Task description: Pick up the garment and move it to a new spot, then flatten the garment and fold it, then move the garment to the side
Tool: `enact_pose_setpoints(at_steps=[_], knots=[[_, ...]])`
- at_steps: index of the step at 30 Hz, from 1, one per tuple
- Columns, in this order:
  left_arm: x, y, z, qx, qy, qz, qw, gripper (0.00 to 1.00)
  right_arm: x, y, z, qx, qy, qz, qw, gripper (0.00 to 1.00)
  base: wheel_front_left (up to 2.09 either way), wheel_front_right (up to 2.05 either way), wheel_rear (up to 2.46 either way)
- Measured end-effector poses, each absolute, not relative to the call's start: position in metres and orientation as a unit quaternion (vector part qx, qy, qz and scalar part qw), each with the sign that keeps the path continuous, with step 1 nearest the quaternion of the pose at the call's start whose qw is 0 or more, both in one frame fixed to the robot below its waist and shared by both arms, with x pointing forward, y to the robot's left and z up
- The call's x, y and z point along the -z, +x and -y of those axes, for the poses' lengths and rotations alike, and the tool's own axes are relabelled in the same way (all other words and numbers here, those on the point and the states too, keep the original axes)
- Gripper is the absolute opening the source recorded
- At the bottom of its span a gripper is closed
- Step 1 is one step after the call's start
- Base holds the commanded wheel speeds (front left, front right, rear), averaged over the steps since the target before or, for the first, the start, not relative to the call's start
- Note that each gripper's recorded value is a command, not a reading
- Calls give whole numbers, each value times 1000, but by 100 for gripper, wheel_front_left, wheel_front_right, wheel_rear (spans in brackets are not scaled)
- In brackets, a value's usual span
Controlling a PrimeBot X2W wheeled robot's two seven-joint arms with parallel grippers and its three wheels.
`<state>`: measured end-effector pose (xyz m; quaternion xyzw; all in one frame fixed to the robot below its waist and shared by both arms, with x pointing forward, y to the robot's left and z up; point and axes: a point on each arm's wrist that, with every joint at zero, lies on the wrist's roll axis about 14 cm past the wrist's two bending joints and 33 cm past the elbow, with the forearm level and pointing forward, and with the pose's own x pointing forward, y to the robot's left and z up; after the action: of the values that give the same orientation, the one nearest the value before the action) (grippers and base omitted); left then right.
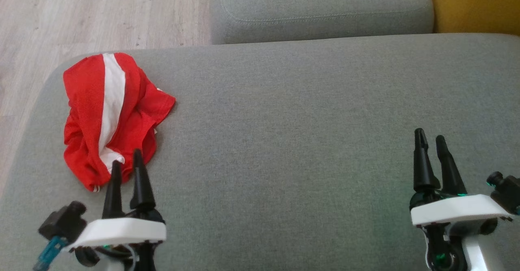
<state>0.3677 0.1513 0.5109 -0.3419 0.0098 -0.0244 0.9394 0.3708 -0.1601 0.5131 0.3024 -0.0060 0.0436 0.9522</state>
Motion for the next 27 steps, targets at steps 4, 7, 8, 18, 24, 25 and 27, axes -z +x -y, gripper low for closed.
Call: enact_pose_setpoints(at_steps=[4,7,8,18,24,25,27], knots=[[-511,367,-142,42,-297,-11,954,100,-517,371,156,-52,272,12,961,100,0,0,0],[-510,366,-139,43,-277,-12,960,100,-519,371,155,-56,257,17,965,100,0,0,0],[-510,366,-138,45,-265,-13,963,100,-520,371,153,-59,248,19,967,100,0,0,0],[-507,362,-126,61,-160,-15,985,100,-529,370,139,-85,170,37,981,100,0,0,0],[-511,362,-121,70,-111,-2,991,100,-533,369,131,-100,119,47,987,100,0,0,0],[-511,361,-119,72,-104,0,992,100,-534,369,130,-101,111,50,987,100,0,0,0],[-512,360,-118,73,-90,3,993,100,-537,369,129,-104,95,55,988,100,0,0,0]])
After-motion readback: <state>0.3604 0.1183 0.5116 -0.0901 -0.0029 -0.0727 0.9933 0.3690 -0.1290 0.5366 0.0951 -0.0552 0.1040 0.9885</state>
